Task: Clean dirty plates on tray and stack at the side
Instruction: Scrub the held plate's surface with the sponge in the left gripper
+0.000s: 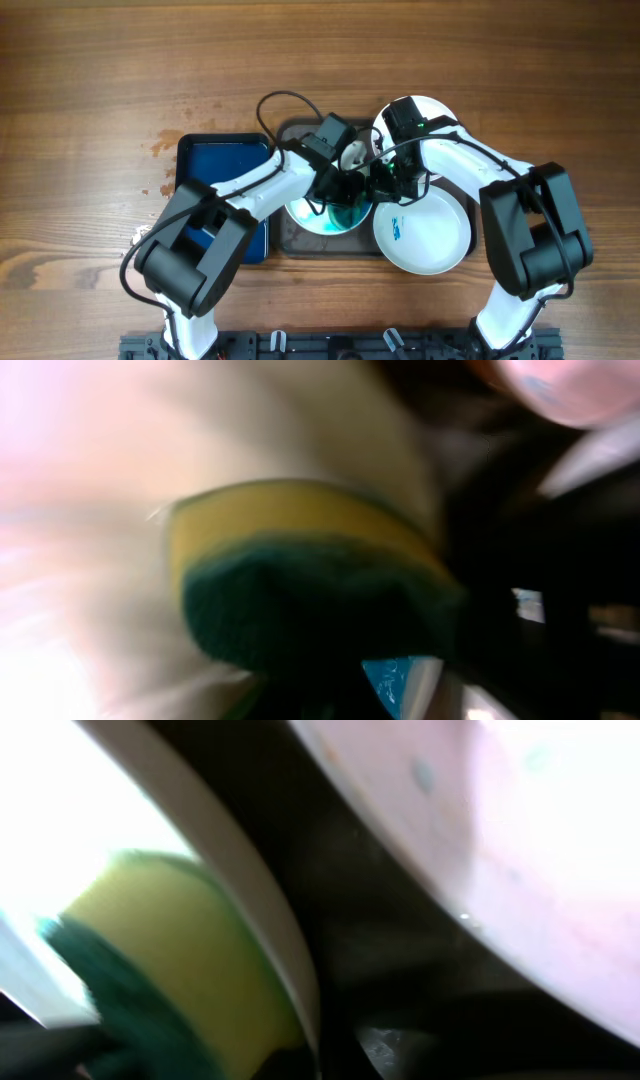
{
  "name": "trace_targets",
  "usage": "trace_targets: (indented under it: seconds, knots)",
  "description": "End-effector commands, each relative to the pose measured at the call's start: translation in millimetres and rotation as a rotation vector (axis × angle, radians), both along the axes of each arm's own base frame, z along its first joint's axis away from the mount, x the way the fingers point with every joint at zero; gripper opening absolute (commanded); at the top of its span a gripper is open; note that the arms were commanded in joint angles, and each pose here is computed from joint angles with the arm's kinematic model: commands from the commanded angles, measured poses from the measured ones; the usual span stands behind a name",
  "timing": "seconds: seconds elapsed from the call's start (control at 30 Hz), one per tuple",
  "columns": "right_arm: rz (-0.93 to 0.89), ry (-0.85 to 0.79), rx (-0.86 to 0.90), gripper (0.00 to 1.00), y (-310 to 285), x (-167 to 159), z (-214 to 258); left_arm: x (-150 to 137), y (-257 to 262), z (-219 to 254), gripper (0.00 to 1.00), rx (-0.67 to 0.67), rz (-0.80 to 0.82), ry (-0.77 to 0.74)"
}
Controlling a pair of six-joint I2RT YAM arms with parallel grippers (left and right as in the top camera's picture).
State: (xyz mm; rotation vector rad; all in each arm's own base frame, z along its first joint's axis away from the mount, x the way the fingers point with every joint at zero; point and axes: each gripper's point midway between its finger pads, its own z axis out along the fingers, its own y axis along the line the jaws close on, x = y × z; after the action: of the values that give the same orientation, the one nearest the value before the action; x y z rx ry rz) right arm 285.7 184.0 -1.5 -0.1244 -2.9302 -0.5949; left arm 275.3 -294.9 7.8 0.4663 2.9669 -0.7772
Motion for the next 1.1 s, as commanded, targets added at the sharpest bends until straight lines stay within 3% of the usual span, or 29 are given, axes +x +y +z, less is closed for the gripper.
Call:
trace_targets:
  seconds: [0.0, 0.23, 0.47, 0.8, 1.07]
  knots:
    - [0.019, 0.009, -0.028, 0.04, 0.0, -5.9, -11.0, -29.6, -17.9, -12.2, 0.04, -0.072, -0.031, 0.123]
    - [0.019, 0.017, -0.031, 0.04, -0.8, -7.9, -11.0, 22.7, 66.3, -38.5, 0.04, 0.264, 0.258, 0.002]
    - [0.020, 0.015, -0.030, 0.04, -0.7, -7.4, -11.1, 32.8, 168.0, -42.1, 0.04, 0.642, 0.450, -0.043]
    - [0.020, 0.012, -0.029, 0.04, -0.4, -6.7, -11.0, 27.6, 229.3, -22.0, 0.04, 0.969, 0.512, -0.146]
    - [0.019, 0.008, -0.028, 0.04, -0.1, -5.8, -11.1, 2.5, 235.8, -19.8, 0.04, 1.015, 0.476, -0.044]
